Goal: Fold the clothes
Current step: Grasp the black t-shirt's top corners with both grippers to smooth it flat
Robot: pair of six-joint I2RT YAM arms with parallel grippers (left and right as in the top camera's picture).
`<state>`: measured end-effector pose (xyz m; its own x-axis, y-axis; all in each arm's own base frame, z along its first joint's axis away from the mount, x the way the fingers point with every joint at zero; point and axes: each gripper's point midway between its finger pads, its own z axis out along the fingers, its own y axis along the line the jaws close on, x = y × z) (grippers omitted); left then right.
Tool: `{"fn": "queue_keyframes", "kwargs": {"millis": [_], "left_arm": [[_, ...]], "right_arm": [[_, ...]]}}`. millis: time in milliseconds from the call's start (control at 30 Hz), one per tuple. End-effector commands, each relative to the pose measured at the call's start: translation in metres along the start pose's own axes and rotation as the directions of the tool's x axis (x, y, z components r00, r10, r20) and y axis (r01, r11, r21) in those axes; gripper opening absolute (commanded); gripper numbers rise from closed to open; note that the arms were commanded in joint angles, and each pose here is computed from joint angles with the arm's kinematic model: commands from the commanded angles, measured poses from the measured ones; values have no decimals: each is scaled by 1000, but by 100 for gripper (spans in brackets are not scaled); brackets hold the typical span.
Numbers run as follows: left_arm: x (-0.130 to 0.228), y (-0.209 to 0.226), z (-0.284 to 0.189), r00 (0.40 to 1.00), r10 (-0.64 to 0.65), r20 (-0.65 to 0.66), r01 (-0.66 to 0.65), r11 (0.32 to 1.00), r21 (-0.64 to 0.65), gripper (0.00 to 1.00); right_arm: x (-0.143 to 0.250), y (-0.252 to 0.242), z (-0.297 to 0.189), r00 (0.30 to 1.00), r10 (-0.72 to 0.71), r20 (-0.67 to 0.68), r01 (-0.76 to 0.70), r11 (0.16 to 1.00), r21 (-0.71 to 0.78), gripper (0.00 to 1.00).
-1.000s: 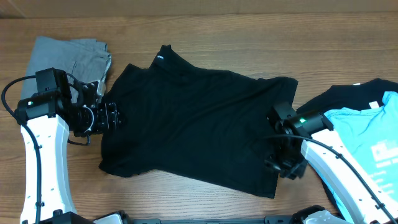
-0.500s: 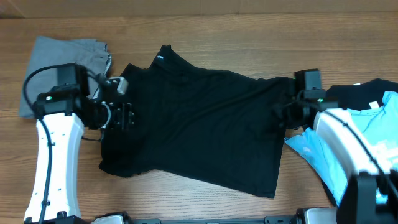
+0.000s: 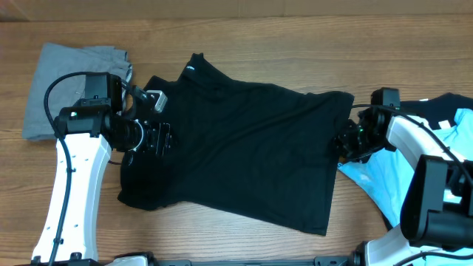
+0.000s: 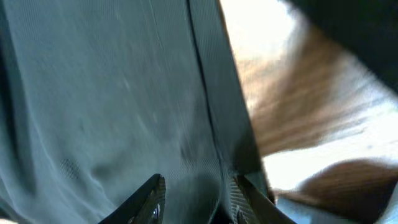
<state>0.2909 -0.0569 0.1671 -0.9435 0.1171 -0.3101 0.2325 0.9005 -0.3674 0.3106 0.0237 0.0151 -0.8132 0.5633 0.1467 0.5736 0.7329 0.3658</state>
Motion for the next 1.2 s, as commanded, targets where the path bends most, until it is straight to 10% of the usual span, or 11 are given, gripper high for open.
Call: {"fn": "queue_keyframes", "kwargs": {"millis": [0, 233, 400, 767, 900, 1167], "left_arm": [[-6, -2, -7, 999, 15, 28, -15, 1000, -15, 61], [-6, -2, -7, 1000, 15, 28, -15, 1000, -15, 61], [-6, -2, -7, 1000, 15, 28, -15, 1000, -15, 61], [-5, 3, -7, 1000, 14, 20, -13, 999, -43, 63], [-10, 4, -7, 999, 23, 39, -22, 999, -47, 63], [-40, 8, 3, 990, 75, 119, -69, 996, -56, 65]], "right_arm": [[8, 3, 0, 999, -19, -38, 19, 1000, -7, 38], [25, 4, 8, 996, -23, -85, 23, 1000, -8, 35], [15, 11, 10, 998, -52, -42, 50, 998, -37, 4], [-31, -13, -31, 996, 6, 92, -17, 993, 114, 4], [-30, -17, -32, 996, 9, 94, -22, 990, 137, 58], [-42, 19, -41, 987, -115, 112, 116, 993, -7, 57]]}}
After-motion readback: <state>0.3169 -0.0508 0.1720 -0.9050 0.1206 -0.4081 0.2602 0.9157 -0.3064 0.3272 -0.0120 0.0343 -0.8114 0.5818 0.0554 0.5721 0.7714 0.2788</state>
